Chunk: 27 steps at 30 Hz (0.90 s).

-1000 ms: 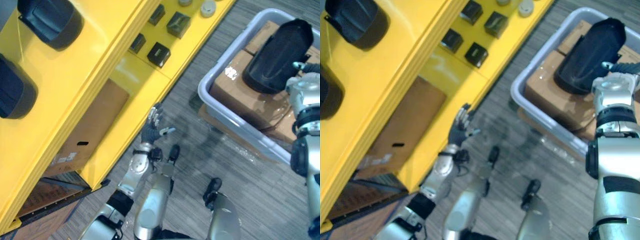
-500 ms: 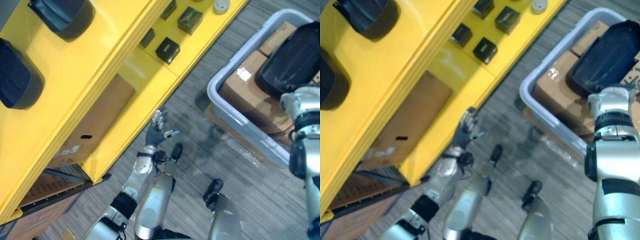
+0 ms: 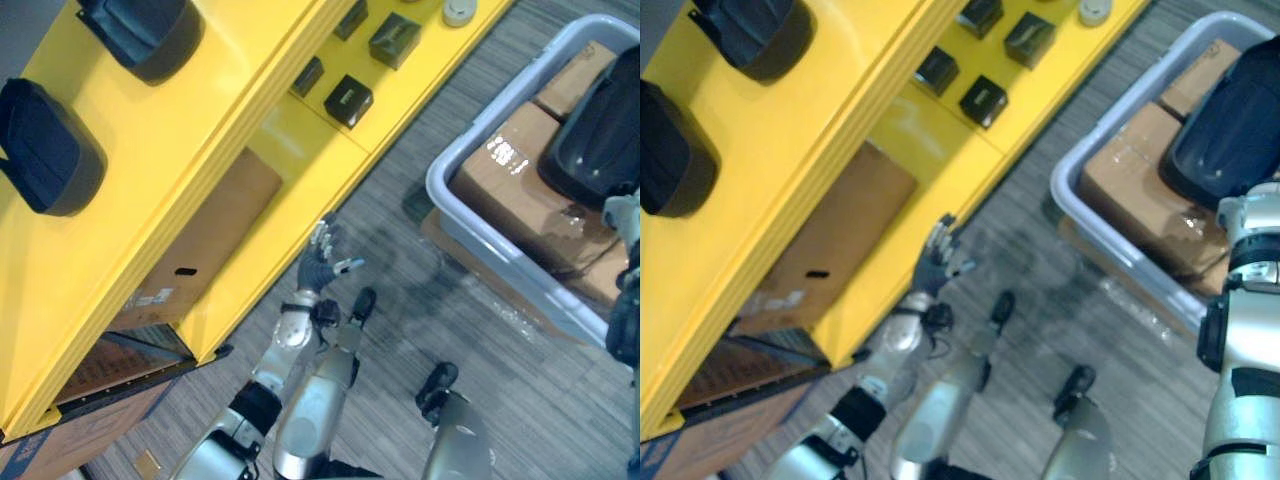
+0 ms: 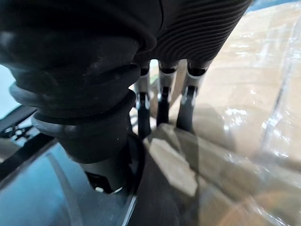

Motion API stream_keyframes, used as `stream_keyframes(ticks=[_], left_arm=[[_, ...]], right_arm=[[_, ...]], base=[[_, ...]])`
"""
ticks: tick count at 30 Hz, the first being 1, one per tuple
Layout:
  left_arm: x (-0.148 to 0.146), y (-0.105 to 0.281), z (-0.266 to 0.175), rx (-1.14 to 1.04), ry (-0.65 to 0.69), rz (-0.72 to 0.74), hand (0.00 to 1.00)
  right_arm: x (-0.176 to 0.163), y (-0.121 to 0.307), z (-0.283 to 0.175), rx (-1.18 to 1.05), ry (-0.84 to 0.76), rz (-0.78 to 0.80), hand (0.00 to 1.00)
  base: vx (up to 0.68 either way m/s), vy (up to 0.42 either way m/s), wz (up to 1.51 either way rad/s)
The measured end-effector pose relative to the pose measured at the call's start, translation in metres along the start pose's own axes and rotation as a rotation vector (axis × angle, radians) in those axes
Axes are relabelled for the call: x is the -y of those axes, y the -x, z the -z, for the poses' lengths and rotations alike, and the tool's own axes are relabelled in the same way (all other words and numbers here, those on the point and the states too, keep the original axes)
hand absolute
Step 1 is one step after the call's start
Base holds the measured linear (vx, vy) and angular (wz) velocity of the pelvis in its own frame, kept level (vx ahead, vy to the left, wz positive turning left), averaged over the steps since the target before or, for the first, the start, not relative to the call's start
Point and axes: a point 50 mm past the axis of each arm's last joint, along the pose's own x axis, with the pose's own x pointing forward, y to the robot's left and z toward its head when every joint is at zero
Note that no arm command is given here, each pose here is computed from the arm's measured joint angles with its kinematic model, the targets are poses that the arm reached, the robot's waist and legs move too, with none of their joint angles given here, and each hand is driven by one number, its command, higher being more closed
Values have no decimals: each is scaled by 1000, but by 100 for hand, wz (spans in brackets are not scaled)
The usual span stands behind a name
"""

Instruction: Walk over and take plastic housings, then place them on the shelf

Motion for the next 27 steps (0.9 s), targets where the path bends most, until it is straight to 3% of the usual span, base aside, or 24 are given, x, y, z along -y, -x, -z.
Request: stream_keyframes(ticks=[10, 19, 27], left_arm=[[-13, -2, -4, 11, 30, -44, 0], [-74, 21, -24, 69, -20, -192, 0], [-106, 12, -47, 77, -127, -255, 0]], right_arm=[[-4, 0, 3, 79, 175, 22, 100], [-41, 22, -19, 511, 599, -14, 100], [-86, 60, 0, 782, 636, -166, 100]], base=[[11, -71, 4], [-30, -37, -19], [47, -27, -29]])
